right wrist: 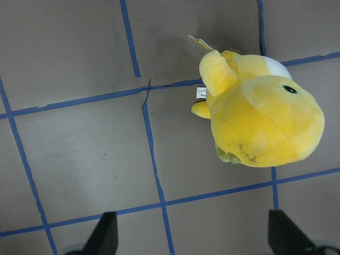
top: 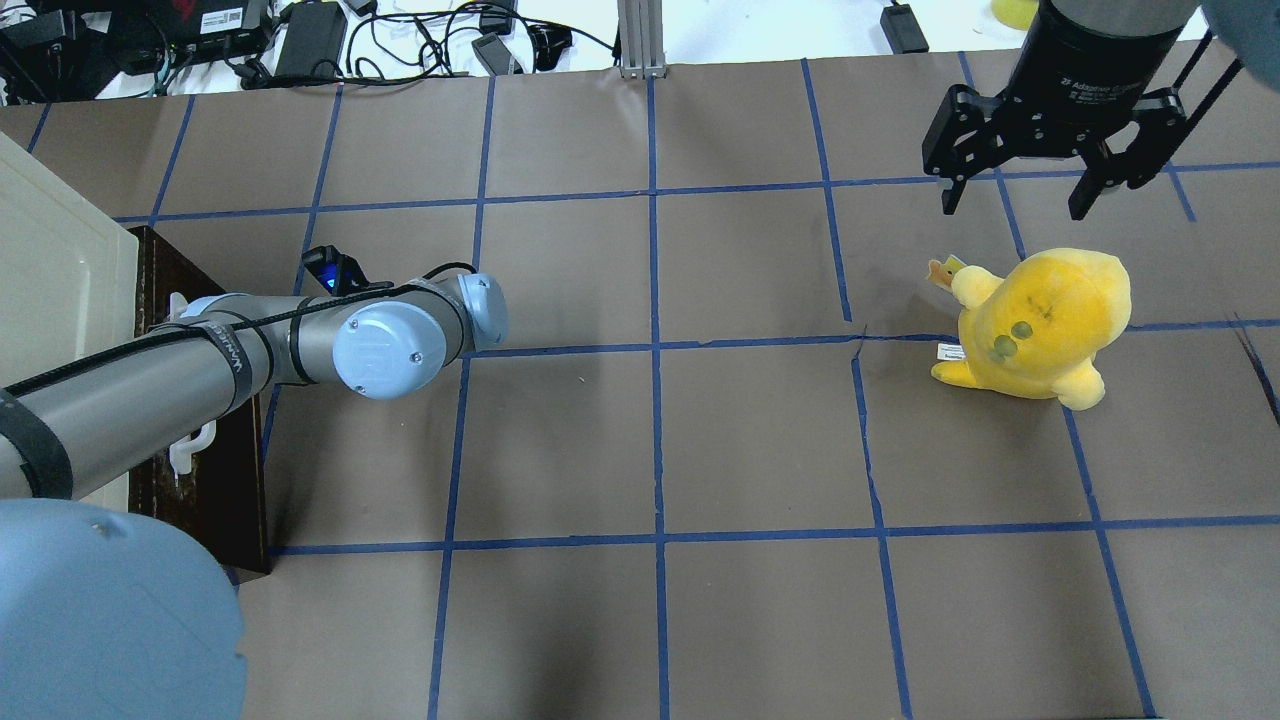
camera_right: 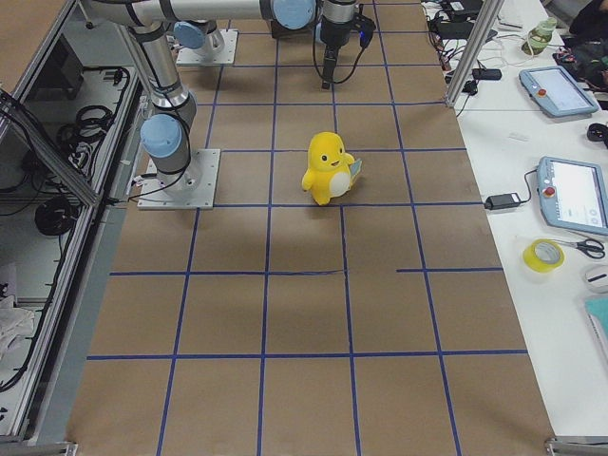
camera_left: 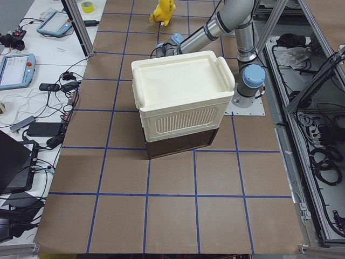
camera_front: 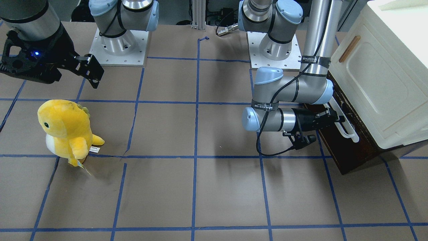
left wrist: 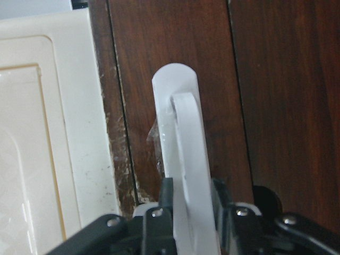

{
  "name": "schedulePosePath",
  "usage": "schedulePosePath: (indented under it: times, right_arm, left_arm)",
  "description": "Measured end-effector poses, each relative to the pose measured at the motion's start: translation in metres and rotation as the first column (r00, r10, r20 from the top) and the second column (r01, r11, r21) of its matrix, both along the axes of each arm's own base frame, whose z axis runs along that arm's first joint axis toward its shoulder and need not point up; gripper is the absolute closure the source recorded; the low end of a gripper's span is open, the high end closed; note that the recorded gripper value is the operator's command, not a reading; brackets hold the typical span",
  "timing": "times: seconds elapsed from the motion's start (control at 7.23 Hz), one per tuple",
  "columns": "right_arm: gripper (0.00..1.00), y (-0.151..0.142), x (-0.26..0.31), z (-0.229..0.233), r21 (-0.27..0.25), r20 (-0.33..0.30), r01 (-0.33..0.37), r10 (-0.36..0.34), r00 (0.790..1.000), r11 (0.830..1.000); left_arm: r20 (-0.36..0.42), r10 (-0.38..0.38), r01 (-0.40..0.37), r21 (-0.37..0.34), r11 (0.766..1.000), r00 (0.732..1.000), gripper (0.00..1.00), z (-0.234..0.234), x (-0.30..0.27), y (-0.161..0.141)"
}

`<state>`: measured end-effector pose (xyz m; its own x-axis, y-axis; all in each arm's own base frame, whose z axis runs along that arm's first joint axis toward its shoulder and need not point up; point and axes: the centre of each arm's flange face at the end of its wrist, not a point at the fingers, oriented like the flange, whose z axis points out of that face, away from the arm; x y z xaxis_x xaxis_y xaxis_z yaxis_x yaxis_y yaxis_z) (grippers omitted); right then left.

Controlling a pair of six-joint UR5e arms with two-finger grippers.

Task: Pull drawer sideways
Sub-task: 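Lower the left gripper onto the white handle and close it, then pull the handle with the left gripper, sliding the drawer out sideways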

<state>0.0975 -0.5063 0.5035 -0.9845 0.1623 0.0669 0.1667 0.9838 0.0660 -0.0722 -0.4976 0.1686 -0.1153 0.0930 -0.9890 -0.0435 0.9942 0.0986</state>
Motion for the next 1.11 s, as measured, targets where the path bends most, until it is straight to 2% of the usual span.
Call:
schedulePosePath:
  times: [0.55, 0.69, 0.83, 1.11]
  right_arm:
    - [0.0, -0.0001, -0.0002, 0.0, 0.0, 0.0, 0.001, -0.001, 1.0, 1.0]
    - [0.0, -0.0001, -0.0003, 0.0, 0.0, 0.0, 0.001, -0.001, 1.0, 1.0]
    - [0.0, 0.0, -0.0002, 0.0, 0.0, 0.0, 0.0, 0.0, 1.0, 1.0]
    - [0.0, 0.0, 0.0, 0.0, 0.0, 0.0, 0.0, 0.0, 1.0, 1.0]
  left_arm:
    - [0.011, -0.014, 0.014, 0.017, 1.0, 1.0, 0.7, -0.0083, -0.0003, -0.0028]
    - [0.011, -0.015, 0.015, 0.018, 1.0, 1.0, 0.84, -0.008, -0.0006, -0.003]
    - [0.01, -0.015, 0.014, 0.016, 1.0, 1.0, 0.88, -0.0068, -0.0008, -0.0033]
    - [0.008, -0.013, 0.013, 0.013, 1.0, 1.0, 0.9, -0.0041, -0.0008, -0.0035]
